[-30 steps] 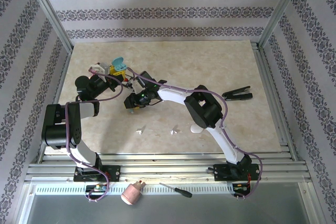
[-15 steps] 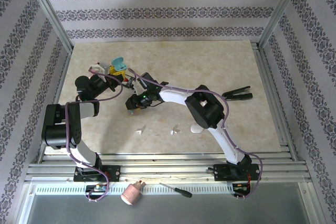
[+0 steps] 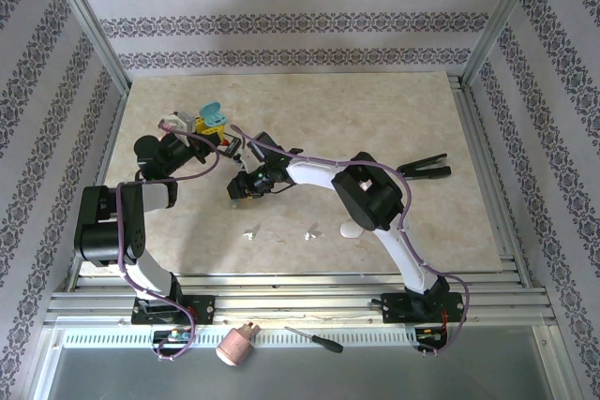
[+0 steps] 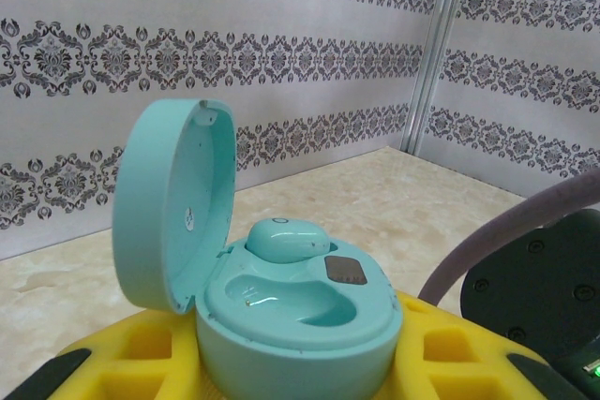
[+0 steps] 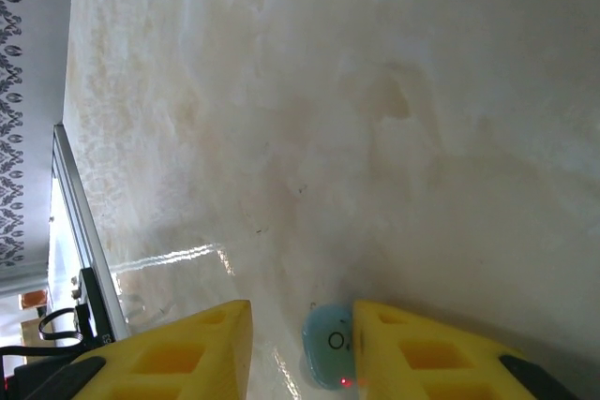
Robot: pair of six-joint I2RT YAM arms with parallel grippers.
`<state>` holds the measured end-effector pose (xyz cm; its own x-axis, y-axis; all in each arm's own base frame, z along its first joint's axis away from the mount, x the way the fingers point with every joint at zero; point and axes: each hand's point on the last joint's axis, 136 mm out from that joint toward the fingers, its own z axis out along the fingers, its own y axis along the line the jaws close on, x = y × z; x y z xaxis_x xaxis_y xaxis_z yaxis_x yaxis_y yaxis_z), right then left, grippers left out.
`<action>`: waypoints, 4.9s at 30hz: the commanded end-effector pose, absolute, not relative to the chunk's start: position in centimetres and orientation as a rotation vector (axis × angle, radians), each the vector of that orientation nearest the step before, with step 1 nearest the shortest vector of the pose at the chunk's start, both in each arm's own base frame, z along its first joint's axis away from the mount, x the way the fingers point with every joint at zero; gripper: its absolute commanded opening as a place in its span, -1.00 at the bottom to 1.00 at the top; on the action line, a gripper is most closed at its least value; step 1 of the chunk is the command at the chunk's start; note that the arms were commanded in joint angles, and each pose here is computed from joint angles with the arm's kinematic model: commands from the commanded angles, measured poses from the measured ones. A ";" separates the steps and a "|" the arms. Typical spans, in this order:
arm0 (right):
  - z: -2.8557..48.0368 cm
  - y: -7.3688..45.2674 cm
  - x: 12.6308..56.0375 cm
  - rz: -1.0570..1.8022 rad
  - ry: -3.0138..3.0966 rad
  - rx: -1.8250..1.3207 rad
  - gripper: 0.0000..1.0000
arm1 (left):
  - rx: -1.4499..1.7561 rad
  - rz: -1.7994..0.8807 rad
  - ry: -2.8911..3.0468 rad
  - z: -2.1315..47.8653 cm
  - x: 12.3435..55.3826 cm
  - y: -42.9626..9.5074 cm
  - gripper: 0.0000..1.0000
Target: Insert wireless bluetooth earbuds into charging case
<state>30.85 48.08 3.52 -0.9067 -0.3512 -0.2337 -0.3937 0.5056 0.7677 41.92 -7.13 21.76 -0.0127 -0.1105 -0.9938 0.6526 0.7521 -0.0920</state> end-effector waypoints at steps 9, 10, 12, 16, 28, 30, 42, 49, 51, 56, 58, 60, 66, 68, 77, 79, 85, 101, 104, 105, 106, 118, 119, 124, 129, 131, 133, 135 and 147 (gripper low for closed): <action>6.2 48.7 28.8 1.439 2.637 -0.757 -0.33 | 0.492 -0.629 1.412 23.6 41.4 -7.0 -0.50; 6.1 48.6 28.8 1.426 2.641 -0.755 -0.32 | 0.494 -0.627 1.410 23.6 41.4 -7.0 -0.50; 5.5 48.1 29.1 1.373 2.667 -0.743 -0.27 | 0.492 -0.626 1.411 23.6 41.4 -7.0 -0.50; 4.6 47.6 29.1 1.293 2.703 -0.752 -0.24 | 0.490 -0.622 1.411 23.7 41.4 -7.0 -0.50; 4.8 48.5 27.6 1.317 2.706 -0.862 -0.31 | 0.494 -0.616 1.409 23.7 41.3 -7.0 -0.50; 4.7 48.5 27.5 1.322 2.706 -0.867 -0.32 | 0.492 -0.614 1.410 23.8 41.4 -6.9 -0.50; 2.7 48.3 28.5 1.181 2.824 -0.824 -0.34 | 0.493 -0.618 1.405 23.8 41.4 -7.0 -0.50; 2.8 48.0 28.9 1.138 2.818 -0.812 -0.27 | 0.494 -0.615 1.408 23.8 41.4 -6.9 -0.50; 2.7 48.0 28.9 1.132 2.821 -0.806 -0.25 | 0.495 -0.619 1.406 23.8 41.4 -7.0 -0.50; 2.8 48.2 28.2 1.160 2.819 -0.838 -0.29 | 0.496 -0.616 1.403 23.9 41.3 -7.0 -0.50; 2.9 48.3 27.8 1.165 2.815 -0.855 -0.31 | 0.496 -0.616 1.404 23.8 41.4 -7.0 -0.50; 2.8 48.5 27.4 1.175 2.815 -0.873 -0.32 | 0.493 -0.614 1.404 23.9 41.3 -6.9 -0.50; 2.8 48.8 27.0 1.203 2.816 -0.895 -0.33 | 0.492 -0.608 1.404 23.9 41.3 -6.8 -0.50; 2.9 49.0 26.8 1.213 2.813 -0.904 -0.34 | 0.492 -0.608 1.402 24.0 41.3 -6.8 -0.50; 2.6 49.1 25.9 1.222 2.823 -0.938 -0.35 | 0.490 -0.605 1.402 24.0 41.2 -6.7 -0.50; 2.4 49.1 25.9 1.214 2.829 -0.937 -0.36 | 0.491 -0.604 1.400 24.1 41.2 -6.8 -0.50; 1.0 48.7 25.8 1.165 2.878 -0.938 -0.38 | 0.485 -0.597 1.399 24.2 41.1 -6.5 -0.50; 3.4 46.5 28.5 1.075 2.791 -0.802 -0.61 | 0.492 -0.589 1.395 24.1 40.9 -6.5 -0.50; 4.3 44.9 30.1 1.057 2.759 -0.703 -0.61 | 0.494 -0.590 1.394 24.1 41.0 -6.6 -0.50; 4.4 44.3 30.5 1.050 2.755 -0.673 -0.61 | 0.498 -0.591 1.392 24.2 40.9 -6.8 -0.50; 4.5 43.5 30.9 1.039 2.755 -0.648 -0.61 | 0.502 -0.590 1.390 24.2 40.9 -6.9 -0.50; 8.3 33.1 35.3 0.861 2.643 -0.291 -0.62 | 0.579 -0.483 1.359 23.3 40.9 -10.9 -0.51; 8.9 32.4 35.5 0.846 2.630 -0.279 -0.62 | 0.593 -0.474 1.356 23.1 40.7 -11.6 -0.50; 13.8 30.6 36.0 0.771 2.537 -0.314 -0.60 | 0.649 -0.438 1.346 22.1 40.3 -14.1 -0.50; 18.4 30.9 36.2 0.779 2.433 -0.354 -0.61 | 0.680 -0.444 1.334 21.3 39.9 -15.6 -0.50; 20.1 31.6 36.2 0.794 2.393 -0.379 -0.61 | 0.693 -0.461 1.324 21.1 39.7 -16.4 -0.50; 21.5 32.3 36.3 0.805 2.355 -0.406 -0.61 | 0.703 -0.473 1.321 20.8 39.5 -17.0 -0.51; 22.9 33.0 36.4 0.813 2.319 -0.425 -0.61 | 0.718 -0.482 1.318 20.6 39.4 -17.5 -0.52; 26.1 37.0 36.8 0.854 2.225 -0.534 -0.62 | 0.767 -0.533 1.298 20.3 38.6 -18.8 -0.52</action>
